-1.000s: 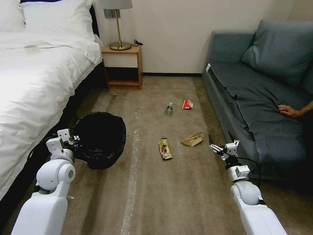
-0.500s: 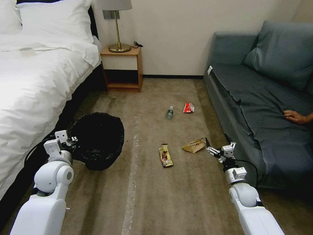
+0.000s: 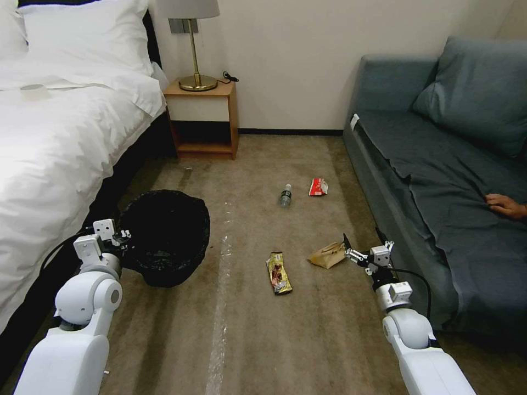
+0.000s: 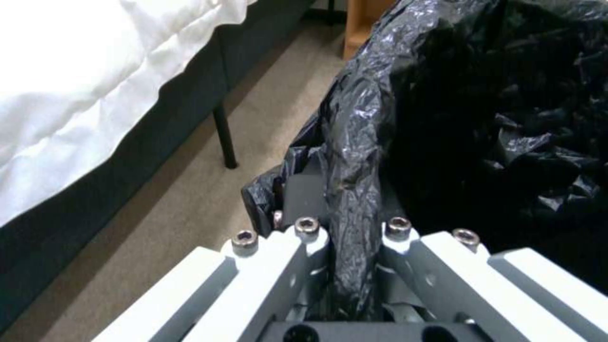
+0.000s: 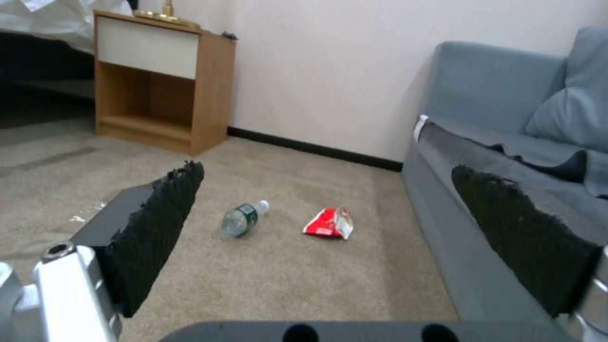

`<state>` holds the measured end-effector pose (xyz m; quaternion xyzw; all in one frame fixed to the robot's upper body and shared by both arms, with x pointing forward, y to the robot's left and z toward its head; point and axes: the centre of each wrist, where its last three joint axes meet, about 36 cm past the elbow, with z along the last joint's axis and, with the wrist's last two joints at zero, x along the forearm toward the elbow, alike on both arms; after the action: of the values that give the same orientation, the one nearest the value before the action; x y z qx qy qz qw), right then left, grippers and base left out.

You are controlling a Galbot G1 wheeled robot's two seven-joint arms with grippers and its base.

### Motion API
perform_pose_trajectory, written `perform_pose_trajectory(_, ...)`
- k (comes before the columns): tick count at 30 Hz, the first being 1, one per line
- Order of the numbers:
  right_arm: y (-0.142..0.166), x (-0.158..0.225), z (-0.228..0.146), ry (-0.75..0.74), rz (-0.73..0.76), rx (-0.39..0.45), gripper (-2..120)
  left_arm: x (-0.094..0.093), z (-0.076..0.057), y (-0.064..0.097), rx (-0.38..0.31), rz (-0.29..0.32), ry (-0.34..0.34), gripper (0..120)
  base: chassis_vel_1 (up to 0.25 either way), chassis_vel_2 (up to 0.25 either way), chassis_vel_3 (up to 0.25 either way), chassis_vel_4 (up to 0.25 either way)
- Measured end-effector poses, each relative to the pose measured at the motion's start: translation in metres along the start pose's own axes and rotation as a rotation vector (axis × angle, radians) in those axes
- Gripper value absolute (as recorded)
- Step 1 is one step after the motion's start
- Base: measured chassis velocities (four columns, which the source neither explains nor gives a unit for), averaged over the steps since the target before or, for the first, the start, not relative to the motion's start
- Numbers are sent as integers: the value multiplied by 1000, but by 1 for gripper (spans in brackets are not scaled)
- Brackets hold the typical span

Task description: Pick up the trash bin, then pick up the garbage on the floor and place it into the trash bin.

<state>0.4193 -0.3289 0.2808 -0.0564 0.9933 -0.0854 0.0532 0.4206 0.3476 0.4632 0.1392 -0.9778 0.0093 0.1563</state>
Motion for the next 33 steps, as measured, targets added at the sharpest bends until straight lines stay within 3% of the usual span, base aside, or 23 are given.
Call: perform_pose_trajectory(33,1,-2,8,10,6,10,100,6,3,10,0,-20,-18,3,-55,56,55,-59)
